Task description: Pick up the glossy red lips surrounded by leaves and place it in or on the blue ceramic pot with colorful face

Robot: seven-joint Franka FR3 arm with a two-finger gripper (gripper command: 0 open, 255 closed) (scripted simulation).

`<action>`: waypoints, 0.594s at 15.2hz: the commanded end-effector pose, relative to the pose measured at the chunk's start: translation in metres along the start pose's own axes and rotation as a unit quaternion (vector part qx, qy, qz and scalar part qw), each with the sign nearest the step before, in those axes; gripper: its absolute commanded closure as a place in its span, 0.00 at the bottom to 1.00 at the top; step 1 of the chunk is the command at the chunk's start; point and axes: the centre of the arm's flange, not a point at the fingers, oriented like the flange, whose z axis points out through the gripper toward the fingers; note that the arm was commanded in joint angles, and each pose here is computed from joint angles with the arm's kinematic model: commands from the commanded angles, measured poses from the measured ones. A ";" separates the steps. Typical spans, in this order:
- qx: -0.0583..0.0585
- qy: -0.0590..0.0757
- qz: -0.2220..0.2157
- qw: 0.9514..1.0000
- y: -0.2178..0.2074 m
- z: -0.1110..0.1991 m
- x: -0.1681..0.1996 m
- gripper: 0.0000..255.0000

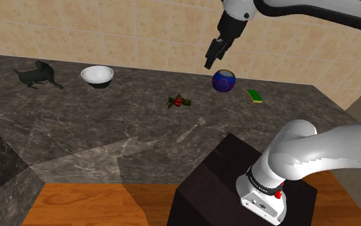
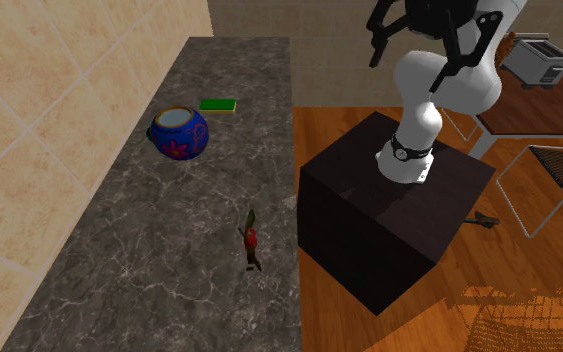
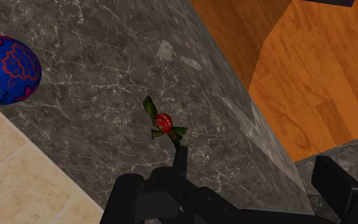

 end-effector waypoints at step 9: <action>-0.013 -0.027 -0.046 0.998 0.030 0.094 0.042 0.00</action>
